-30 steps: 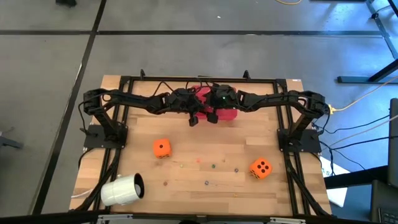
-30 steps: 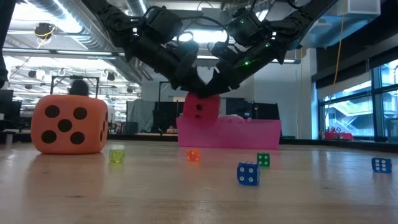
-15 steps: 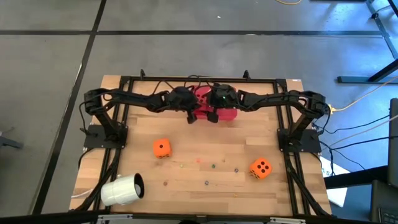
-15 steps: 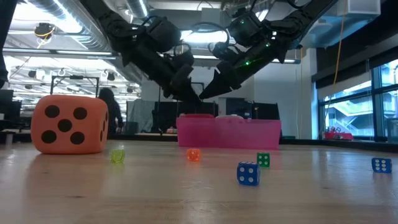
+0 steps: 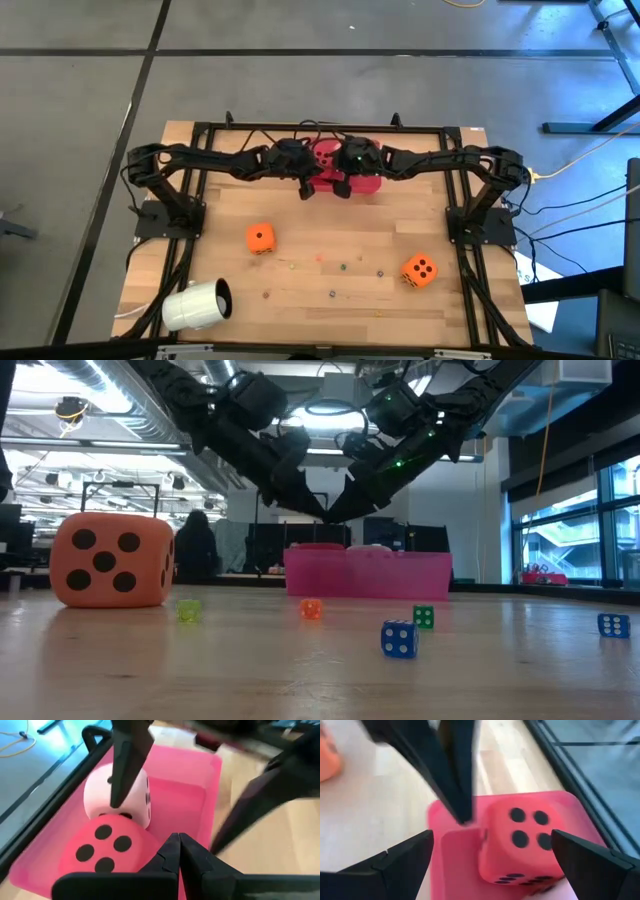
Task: Pick & Place Dice
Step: Put the right large orange dice into the red container
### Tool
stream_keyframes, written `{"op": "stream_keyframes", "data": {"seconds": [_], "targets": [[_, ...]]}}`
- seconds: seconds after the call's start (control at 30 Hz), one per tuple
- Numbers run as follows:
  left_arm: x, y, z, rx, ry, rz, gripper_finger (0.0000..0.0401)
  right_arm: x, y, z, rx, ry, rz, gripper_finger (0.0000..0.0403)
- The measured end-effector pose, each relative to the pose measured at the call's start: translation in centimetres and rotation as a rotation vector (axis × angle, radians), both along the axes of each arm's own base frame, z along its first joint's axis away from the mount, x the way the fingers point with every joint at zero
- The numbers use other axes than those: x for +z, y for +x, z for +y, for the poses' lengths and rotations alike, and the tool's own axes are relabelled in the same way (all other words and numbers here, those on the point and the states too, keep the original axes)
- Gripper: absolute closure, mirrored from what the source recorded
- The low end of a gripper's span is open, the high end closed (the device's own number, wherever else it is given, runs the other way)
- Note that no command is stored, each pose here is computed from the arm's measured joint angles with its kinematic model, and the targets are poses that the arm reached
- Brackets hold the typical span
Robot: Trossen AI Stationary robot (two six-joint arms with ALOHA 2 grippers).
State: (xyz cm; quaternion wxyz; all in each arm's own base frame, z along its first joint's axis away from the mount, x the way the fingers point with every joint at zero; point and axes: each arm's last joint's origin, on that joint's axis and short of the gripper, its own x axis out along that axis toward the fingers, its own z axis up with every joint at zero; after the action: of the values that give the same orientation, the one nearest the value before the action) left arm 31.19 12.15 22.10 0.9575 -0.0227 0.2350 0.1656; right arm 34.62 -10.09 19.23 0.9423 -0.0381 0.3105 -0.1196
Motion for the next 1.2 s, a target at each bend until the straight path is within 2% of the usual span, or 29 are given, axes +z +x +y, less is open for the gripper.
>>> {"op": "stream_keyframes", "data": {"seconds": [0.1,0.2,0.33,0.47,0.67,0.87,1.07,1.2], "targets": [[1.4,-0.7,-0.7,-0.01,0.003,-0.009,0.0397,0.0,-0.1,-0.2,-0.091,-0.03,0.002,0.0003],[2.7,-1.6,-1.7,-0.038,0.014,0.001,0.0397,-0.1,-0.2,-0.3,-0.171,0.004,0.001,0.0003],[4.2,-2.7,-3.6,-0.104,0.039,0.023,0.0397,0.2,0.0,0.5,-0.104,0.041,-0.014,0.0003],[5.2,-3.3,-5.5,-0.153,0.048,0.019,0.0397,1.5,-0.4,2.0,-0.076,0.028,-0.017,0.0003],[6.1,-4.4,-7.6,-0.179,0.091,0.052,0.0397,4.3,-3.1,4.7,-0.091,-0.004,0.089,0.0003],[7.4,-6.4,-9.7,-0.213,0.061,0.064,0.0397,5.4,-5.7,7.5,-0.089,0.077,0.2,0.0003],[8.8,-8.0,-11.6,-0.131,0.118,0.03,0.0397,6.3,-8.4,10.6,-0.077,0.15,0.293,0.0003],[9.0,-8.3,-12.3,-0.08,0.166,0.03,0.0397,6.7,-10.3,12.7,-0.018,0.283,0.382,0.0003]]}}
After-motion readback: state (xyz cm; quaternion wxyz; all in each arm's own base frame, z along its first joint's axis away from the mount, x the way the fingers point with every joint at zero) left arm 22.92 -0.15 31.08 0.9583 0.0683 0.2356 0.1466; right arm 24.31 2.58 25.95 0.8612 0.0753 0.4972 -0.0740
